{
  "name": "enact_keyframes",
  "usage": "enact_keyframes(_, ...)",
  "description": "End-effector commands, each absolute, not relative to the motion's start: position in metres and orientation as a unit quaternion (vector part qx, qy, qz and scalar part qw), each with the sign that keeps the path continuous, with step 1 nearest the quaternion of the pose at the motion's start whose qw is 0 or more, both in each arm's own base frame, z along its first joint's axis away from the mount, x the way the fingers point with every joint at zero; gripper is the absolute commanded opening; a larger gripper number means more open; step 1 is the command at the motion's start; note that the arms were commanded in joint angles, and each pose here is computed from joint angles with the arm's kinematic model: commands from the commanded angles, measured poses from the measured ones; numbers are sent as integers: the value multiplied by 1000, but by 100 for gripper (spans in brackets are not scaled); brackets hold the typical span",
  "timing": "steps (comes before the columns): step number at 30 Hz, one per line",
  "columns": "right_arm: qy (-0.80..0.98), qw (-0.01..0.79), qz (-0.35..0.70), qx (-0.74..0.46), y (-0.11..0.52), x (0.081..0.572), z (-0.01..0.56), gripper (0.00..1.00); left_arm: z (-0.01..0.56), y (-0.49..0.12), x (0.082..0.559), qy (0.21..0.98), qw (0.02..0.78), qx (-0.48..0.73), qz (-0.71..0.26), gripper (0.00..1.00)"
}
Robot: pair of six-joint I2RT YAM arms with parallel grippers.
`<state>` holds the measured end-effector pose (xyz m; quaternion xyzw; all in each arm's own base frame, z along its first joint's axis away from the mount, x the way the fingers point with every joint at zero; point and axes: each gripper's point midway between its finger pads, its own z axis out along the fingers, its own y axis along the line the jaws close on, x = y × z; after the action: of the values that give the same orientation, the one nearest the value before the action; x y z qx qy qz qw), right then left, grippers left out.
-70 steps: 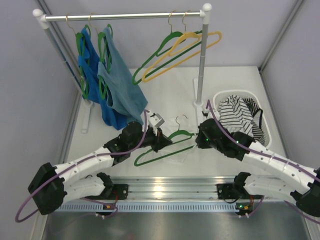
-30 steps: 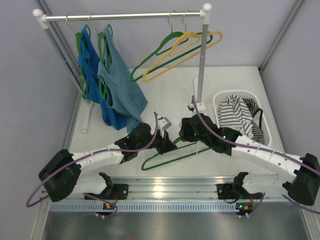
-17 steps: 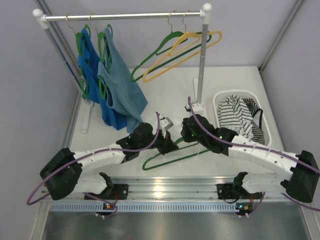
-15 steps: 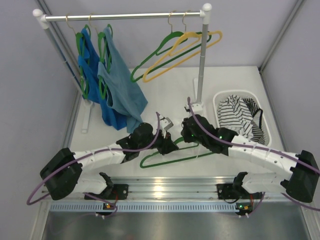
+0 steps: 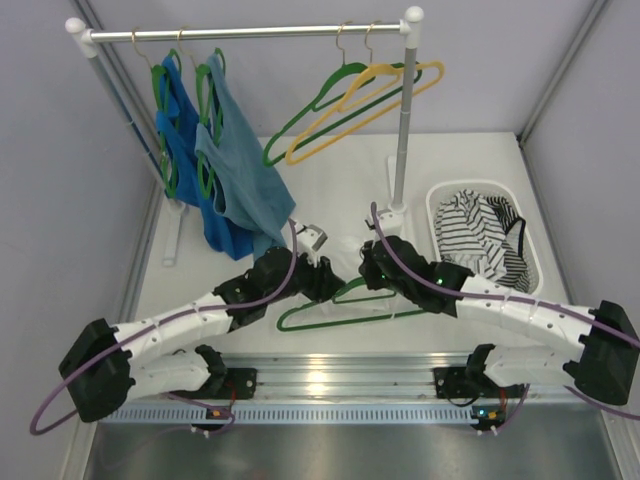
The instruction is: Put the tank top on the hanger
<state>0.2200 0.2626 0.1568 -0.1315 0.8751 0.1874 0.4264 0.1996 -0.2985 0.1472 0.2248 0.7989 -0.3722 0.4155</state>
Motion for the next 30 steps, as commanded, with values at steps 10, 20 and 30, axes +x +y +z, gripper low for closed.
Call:
enact_keyframes(10,859,461,183,-130,258,220,172,0,122,-186,215,904,402,-15,-146,47)
enact_keyframes(20,857,468,176,-125,252,220,176,0,57,-157,168,943,304,-66,-120,44)
enact_keyframes(30,857,469,178,-118,250,220,174,0,31,-163,152,952,266,-51,-142,45)
